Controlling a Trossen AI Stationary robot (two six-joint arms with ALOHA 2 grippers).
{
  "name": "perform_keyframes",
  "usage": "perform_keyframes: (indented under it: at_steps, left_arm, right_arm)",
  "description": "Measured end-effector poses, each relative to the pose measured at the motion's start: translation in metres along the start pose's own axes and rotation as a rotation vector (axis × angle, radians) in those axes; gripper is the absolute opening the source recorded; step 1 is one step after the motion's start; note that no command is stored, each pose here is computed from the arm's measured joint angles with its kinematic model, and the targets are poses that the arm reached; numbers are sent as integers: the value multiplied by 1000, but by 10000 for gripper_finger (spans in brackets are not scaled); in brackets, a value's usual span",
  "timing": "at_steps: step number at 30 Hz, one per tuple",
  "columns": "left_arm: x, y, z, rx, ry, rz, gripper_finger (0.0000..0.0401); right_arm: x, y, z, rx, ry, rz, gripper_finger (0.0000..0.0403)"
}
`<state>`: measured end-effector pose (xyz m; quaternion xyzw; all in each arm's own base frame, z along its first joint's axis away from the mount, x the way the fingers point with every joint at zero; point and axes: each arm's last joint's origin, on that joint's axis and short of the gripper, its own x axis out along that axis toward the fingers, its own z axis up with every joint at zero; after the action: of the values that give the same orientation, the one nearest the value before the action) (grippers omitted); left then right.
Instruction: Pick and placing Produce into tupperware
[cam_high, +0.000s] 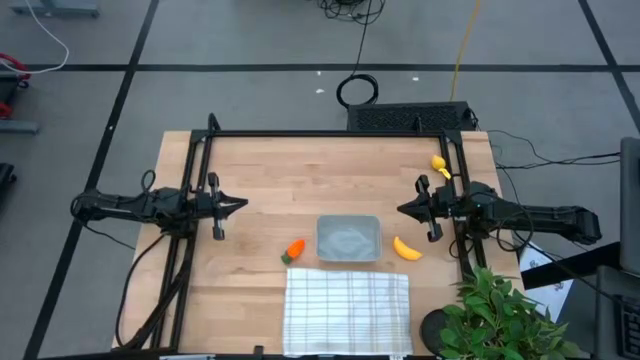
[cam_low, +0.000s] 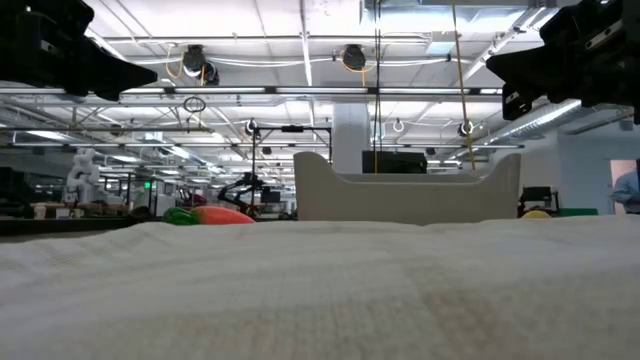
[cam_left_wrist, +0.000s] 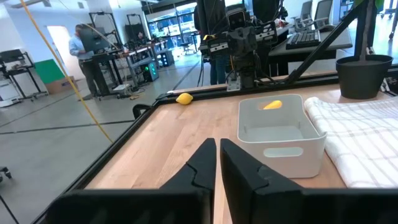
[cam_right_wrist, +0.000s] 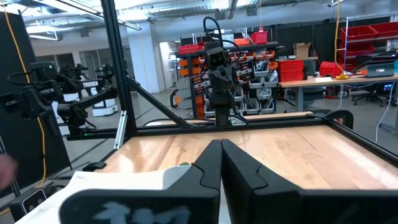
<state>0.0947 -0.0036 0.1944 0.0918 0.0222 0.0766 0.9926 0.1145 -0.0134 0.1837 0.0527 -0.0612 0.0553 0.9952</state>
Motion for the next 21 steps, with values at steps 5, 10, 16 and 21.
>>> perform_keyframes:
  at_steps: [5,10,16,21]
  left_arm:
    - [0,0,0,0,0,0,19]
    - [0,0,0,0,0,0,5]
    - [0,0,0,0,0,0,9]
    - [0,0,0,-4,-1,0,25]
  right_arm:
    - [0,0,0,0,0,0,0]
    - [0,0,0,0,0,0,0]
    - [0,0,0,0,0,-1,0]
    - [0,0,0,0,0,-1,0]
